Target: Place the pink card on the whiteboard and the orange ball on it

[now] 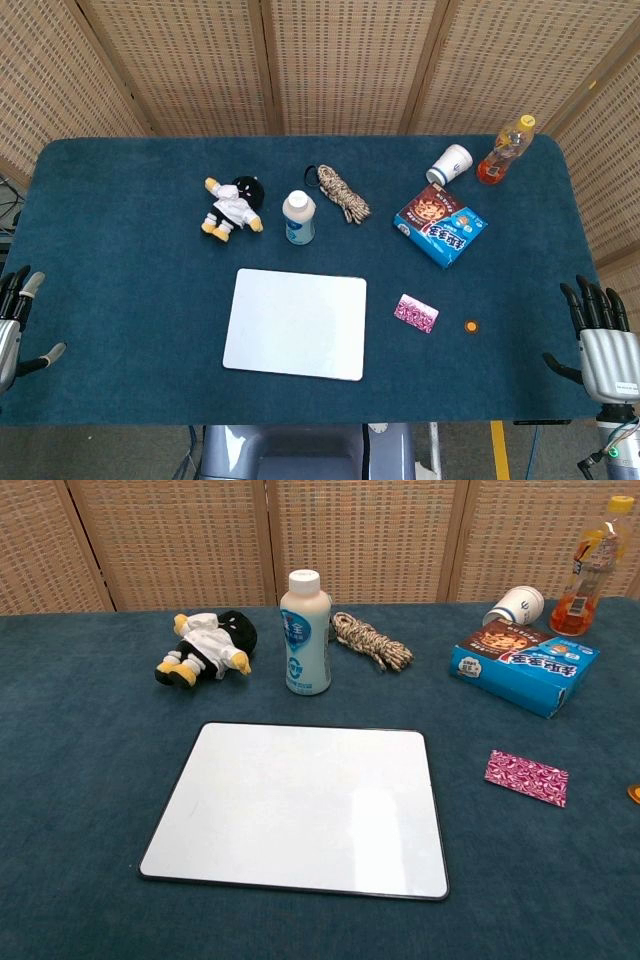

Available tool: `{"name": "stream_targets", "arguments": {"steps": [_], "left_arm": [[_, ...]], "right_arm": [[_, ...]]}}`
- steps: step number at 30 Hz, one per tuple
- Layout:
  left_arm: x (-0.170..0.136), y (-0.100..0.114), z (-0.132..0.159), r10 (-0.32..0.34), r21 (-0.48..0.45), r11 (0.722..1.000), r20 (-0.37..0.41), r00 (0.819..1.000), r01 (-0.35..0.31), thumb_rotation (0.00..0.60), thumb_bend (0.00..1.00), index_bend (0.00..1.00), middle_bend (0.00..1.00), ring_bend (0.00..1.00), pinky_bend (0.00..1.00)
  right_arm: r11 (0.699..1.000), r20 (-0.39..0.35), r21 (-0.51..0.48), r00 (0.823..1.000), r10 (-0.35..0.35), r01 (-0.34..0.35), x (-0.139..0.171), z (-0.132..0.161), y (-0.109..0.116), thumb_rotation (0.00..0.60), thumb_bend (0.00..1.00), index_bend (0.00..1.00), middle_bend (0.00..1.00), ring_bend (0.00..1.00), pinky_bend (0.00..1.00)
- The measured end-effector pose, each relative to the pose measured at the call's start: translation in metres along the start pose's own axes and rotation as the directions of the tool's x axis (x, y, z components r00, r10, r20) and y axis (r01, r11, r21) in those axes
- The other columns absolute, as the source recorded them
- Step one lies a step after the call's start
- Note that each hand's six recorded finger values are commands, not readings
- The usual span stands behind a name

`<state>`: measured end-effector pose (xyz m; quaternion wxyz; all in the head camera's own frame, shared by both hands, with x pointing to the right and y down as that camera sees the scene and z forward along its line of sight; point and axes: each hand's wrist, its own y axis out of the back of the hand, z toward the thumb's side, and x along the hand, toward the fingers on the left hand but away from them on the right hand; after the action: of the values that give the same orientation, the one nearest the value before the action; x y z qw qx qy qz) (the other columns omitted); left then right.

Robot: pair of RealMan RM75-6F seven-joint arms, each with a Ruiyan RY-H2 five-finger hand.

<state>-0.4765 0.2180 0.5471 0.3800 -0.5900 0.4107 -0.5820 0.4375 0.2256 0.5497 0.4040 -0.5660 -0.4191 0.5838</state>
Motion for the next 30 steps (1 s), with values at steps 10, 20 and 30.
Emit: {"name": "stream_targets", "arguments": {"steps": [10,20,30], "left_arm": [[0.0,-0.001,0.0,-0.008,-0.004,1.0,0.003,1.0,0.008,0.6,0.0,0.0,0.0,0.0,0.0],[0.007,-0.001,-0.003,-0.011,-0.007,1.0,-0.012,1.0,0.011,0.6,0.0,0.0,0.0,0.0,0.0],[0.016,-0.007,-0.007,-0.038,0.0,0.999,-0.041,0.998,0.038,0.6,0.0,0.0,0.0,0.0,0.0]], "right_arm": [[0.998,-0.021,-0.05,0.999,0.033,-0.034,0.002,0.009,-0.006,0.6,0.0,0.01,0.0,0.0,0.0],[0.957,-0.172,-0.162,0.962,0.212,-0.24,-0.035,0.057,-0.033,0.6,0.0,0.08,0.0,0.0,0.0],[0.909,-0.3,-0.119,0.887,0.351,-0.4,-0.089,0.123,-0.053,0.6,0.0,0.12,0.0,0.0,0.0]]}}
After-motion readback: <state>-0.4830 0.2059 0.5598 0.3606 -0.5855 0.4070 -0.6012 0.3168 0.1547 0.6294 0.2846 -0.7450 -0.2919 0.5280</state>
